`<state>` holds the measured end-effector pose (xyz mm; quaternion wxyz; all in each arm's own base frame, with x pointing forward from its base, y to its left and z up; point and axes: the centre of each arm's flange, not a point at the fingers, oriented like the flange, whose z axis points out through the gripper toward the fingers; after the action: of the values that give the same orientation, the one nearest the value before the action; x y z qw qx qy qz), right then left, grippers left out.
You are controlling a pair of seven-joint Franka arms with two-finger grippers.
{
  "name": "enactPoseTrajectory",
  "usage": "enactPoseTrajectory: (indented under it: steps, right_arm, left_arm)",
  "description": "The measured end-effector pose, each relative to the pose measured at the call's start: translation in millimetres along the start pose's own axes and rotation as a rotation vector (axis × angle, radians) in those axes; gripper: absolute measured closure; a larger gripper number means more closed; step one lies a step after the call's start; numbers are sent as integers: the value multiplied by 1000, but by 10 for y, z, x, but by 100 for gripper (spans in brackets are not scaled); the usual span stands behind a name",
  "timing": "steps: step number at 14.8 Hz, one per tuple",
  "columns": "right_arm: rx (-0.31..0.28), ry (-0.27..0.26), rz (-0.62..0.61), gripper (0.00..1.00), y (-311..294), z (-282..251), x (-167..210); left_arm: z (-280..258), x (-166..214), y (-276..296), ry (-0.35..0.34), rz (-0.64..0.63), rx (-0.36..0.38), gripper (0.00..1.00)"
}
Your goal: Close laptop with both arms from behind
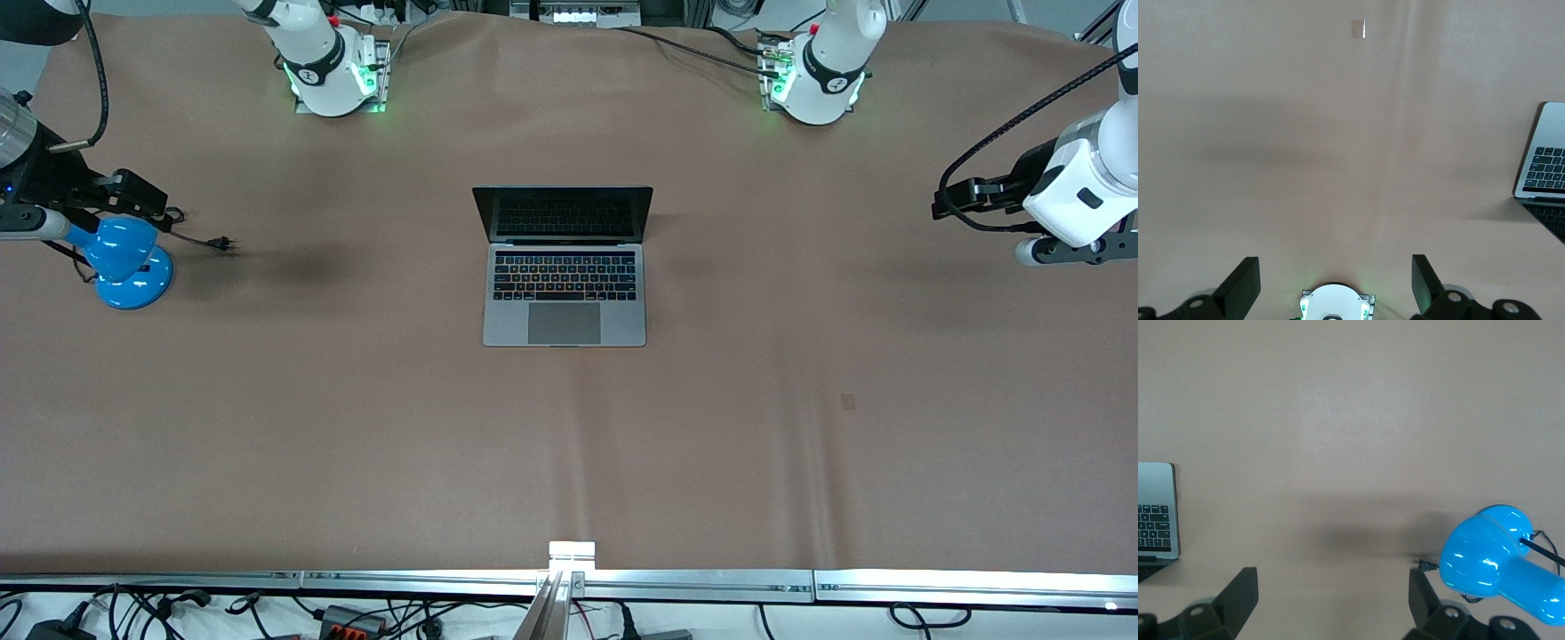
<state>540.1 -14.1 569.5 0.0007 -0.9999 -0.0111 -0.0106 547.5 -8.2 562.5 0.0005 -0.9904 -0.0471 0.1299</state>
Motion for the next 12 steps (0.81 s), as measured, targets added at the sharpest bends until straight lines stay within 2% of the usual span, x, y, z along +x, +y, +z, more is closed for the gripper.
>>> enactPoseTrajectory:
  steps: [4,7,8,11,12]
  right_arm:
    - [0,-3,0,0,0,2,-3]
    - [0,-9,0,0,0,7,-9]
    - [1,-14,0,7,-1,12,-15]
    - [1,-33,0,37,-2,28,-36]
    - [2,-36,0,51,-3,31,-40]
  left_arm:
    - [10,-3,1,-5,1,1,0]
    - [46,-60,43,-50,21,7,29]
    - [41,-73,83,-53,30,9,41]
    - [43,-82,120,-57,36,11,69]
    - [43,-82,112,-57,35,11,78]
